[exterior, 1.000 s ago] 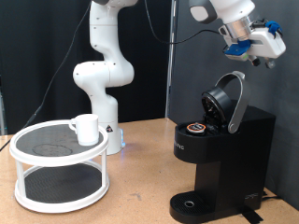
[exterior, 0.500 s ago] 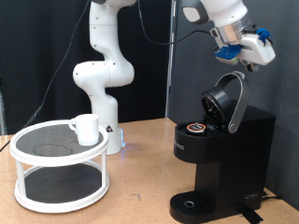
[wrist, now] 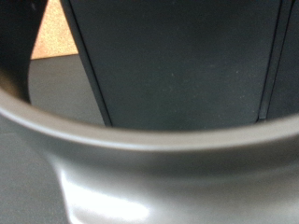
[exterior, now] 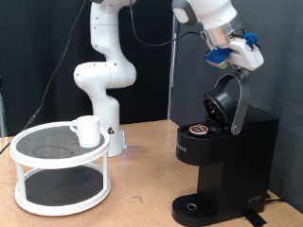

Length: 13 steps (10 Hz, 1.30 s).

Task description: Make a cup of coffee with the keurig machine

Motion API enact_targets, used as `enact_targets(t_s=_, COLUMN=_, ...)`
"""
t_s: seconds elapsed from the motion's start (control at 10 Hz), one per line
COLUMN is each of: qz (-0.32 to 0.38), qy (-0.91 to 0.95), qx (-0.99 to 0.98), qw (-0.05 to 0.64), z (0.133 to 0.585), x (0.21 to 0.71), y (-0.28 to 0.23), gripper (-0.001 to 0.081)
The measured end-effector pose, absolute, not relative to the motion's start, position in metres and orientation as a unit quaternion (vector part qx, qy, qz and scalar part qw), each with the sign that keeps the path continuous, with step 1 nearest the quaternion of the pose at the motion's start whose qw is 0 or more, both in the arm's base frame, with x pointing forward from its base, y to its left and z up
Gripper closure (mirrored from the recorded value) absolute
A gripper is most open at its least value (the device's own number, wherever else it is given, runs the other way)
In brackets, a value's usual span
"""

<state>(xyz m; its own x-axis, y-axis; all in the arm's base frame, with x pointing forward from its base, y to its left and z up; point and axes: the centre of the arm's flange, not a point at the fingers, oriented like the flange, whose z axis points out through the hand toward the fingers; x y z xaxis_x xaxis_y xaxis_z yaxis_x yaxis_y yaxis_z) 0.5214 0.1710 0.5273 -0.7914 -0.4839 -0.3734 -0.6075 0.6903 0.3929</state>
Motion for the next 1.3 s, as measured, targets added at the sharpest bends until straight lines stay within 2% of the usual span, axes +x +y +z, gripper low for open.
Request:
enact_targets(t_s=0.7, qz=0.229, qy=0.93, qx=-0.265, qw=0.117, z=0.525, x=0.512, y=0.094, gripper=0.0806)
enact_targets(t_s=1.3, qz=0.154, qy=0.955, qx=-0.233, qw=0.102, z=0.475, x=0.509, y=0.037, gripper=0.0806)
